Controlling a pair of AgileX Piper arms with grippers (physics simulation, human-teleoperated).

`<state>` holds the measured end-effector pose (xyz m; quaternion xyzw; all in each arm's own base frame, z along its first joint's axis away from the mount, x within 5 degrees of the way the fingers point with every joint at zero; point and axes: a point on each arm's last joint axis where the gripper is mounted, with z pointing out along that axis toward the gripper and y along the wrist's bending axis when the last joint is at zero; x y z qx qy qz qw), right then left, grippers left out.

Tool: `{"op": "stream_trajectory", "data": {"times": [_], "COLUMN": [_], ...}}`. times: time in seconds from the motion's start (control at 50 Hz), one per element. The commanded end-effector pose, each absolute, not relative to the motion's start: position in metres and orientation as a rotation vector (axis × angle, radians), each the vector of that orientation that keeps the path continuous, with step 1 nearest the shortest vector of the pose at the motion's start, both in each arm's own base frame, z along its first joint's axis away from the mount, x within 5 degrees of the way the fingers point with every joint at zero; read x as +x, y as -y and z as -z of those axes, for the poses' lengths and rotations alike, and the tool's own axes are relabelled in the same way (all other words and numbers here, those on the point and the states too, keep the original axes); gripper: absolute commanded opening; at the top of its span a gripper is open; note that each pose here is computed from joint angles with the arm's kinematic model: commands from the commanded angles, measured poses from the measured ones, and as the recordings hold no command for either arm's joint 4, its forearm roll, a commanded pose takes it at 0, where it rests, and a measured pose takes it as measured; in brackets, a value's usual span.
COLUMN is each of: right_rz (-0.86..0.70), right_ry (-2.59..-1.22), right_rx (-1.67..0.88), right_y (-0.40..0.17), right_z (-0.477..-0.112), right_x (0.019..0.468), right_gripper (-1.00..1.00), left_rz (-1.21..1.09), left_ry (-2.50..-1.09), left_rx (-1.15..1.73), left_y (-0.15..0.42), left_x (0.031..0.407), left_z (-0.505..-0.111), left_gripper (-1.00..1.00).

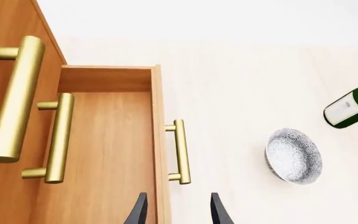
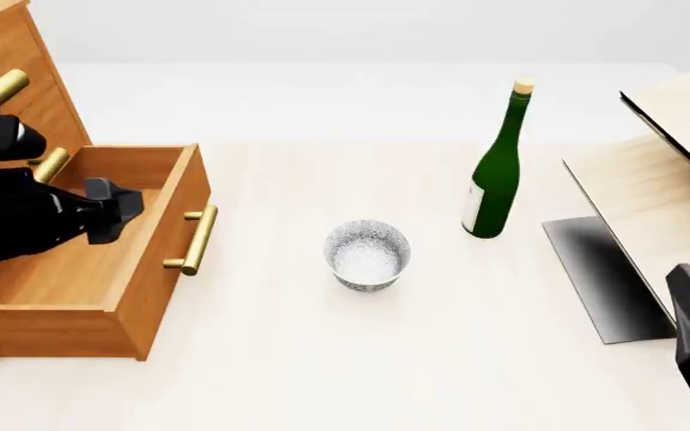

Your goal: Put the bowl in the bottom drawer of the cabinet and close it.

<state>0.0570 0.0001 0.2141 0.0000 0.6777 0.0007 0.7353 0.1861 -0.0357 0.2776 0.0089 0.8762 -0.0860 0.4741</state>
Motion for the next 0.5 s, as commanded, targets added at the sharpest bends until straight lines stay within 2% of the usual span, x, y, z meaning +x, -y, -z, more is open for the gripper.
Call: {"op": "stream_trajectory", "data": {"times": [0.02, 0.5], "right_rz": [-0.001, -0.002], "right_ry": [-1.489, -1.489], "right_rx": [0.0, 0.0], "right_y": [0.0, 0.0], "right_z": [-0.214, -0.214], "right_x": [0.057, 0.057], "right_gripper": [1.0, 1.0], "left_rz": [0.218, 0.222], "left_ry": [-2.166, -2.212], "left_rx": [0.012, -0.038], "left_y": [0.038, 0.037], "left_x": [0.193, 0.199], "left_z": [-0.266, -0.239], "left_gripper": [1.0, 1.0]}}
